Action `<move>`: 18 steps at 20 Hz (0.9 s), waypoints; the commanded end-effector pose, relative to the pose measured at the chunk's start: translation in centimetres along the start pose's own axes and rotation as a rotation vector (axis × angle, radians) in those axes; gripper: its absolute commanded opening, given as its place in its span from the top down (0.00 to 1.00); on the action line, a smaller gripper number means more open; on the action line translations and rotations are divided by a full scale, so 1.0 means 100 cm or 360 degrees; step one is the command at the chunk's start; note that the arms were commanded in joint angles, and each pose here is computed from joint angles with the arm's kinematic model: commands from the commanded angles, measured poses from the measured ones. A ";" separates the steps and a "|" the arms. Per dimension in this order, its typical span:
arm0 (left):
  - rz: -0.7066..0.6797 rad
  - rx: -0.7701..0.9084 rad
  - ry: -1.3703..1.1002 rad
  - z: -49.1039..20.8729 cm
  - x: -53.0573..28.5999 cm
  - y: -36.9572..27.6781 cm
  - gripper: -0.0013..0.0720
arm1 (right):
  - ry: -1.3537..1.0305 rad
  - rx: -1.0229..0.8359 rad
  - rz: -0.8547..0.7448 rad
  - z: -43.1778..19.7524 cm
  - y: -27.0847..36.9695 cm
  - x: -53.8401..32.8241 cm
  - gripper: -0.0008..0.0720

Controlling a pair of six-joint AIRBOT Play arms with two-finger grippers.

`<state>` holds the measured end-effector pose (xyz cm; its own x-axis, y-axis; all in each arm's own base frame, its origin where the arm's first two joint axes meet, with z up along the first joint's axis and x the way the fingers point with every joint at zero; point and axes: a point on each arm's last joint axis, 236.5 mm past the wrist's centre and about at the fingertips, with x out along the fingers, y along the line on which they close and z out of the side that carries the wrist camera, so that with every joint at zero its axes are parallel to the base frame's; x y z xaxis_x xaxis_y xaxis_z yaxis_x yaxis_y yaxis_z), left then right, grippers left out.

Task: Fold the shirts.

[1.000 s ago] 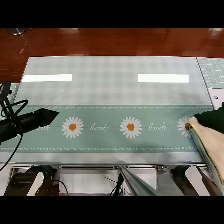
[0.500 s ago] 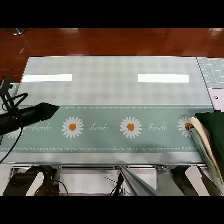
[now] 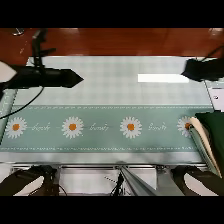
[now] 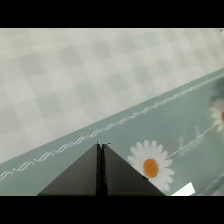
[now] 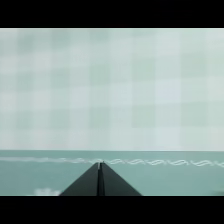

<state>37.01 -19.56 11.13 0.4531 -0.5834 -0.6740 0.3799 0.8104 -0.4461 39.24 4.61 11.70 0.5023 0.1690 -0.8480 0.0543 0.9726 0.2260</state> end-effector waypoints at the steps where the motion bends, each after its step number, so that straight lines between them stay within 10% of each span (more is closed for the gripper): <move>1: 0.0490 -0.0012 0.0330 -0.040 0.030 0.070 0.95 | 0.0231 -0.0248 -0.0466 -0.028 -0.015 0.065 0.94; 18: 0.0561 -0.0200 0.0384 -0.051 0.030 0.090 0.95 | 0.0403 -0.0276 -0.0546 -0.047 -0.029 0.093 0.94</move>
<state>37.67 -13.84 2.17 0.3304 -0.2567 -0.9083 0.1299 0.9655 -0.2256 39.77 4.15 0.95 0.2539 -0.1530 -0.9550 0.0269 0.9881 -0.1512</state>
